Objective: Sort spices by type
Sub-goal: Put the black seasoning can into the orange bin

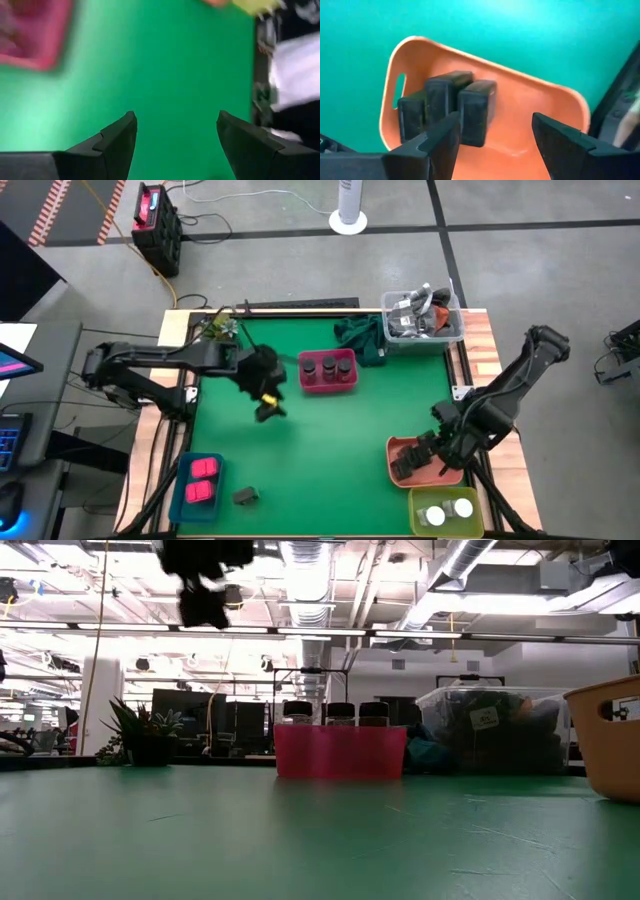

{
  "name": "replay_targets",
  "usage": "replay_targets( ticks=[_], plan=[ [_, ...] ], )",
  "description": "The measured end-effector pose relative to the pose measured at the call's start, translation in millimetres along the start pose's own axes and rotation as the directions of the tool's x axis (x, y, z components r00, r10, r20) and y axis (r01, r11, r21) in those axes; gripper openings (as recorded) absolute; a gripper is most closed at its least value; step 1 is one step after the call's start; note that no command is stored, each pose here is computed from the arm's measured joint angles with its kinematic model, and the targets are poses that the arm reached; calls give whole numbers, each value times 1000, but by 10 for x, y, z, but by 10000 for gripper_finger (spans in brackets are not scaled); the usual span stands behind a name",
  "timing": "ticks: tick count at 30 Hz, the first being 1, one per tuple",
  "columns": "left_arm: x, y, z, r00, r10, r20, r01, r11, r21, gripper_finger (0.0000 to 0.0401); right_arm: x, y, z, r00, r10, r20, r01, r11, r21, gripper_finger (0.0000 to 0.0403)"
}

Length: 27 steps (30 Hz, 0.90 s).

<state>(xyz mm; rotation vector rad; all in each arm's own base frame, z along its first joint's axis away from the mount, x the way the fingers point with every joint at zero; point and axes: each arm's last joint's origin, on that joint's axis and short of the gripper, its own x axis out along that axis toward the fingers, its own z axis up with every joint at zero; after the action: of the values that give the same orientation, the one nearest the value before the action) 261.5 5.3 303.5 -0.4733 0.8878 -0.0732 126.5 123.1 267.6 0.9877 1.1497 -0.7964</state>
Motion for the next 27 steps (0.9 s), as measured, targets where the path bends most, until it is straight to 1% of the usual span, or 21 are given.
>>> replay_targets(
  ticks=[4, 7, 9, 11, 13, 17, 22, 27],
  plan=[
    [-24, -410, -141, 996, -78, -47, 80, 996, 46, 260, -50, -72, 83, 999, -42, 22, 42, 999, -17, 272],
    [-31, -703, -253, 994, -92, -56, 96, 993, 69, 260, -140, -57, 173, 996, -54, 69, 57, 997, -46, 272],
    [-18, -844, -352, 995, -79, -62, 83, 995, 56, 260, -203, -40, 251, 992, -53, 118, 63, 995, -79, 272],
    [-12, -933, -443, 997, -39, -63, 41, 999, 29, 260, -258, -25, 337, 983, -56, 174, 76, 991, -111, 272],
    [-13, -970, -519, 998, 15, -68, -15, 1000, 6, 260, -300, -22, 429, 973, -73, 218, 104, 986, -132, 272],
    [-2, -1018, -666, 988, 98, -117, -101, 995, -21, 260, -347, 7, 600, 963, -91, 256, 141, 972, -187, 272],
    [123, -1212, -889, 976, 94, -194, -103, 994, -32, 260, -409, 39, 774, 957, -94, 274, 164, 956, -244, 272],
    [317, -1468, -1226, 953, 119, -280, -133, 991, -32, 260, -434, 43, 874, 952, -103, 288, 186, 943, -277, 272]
  ],
)
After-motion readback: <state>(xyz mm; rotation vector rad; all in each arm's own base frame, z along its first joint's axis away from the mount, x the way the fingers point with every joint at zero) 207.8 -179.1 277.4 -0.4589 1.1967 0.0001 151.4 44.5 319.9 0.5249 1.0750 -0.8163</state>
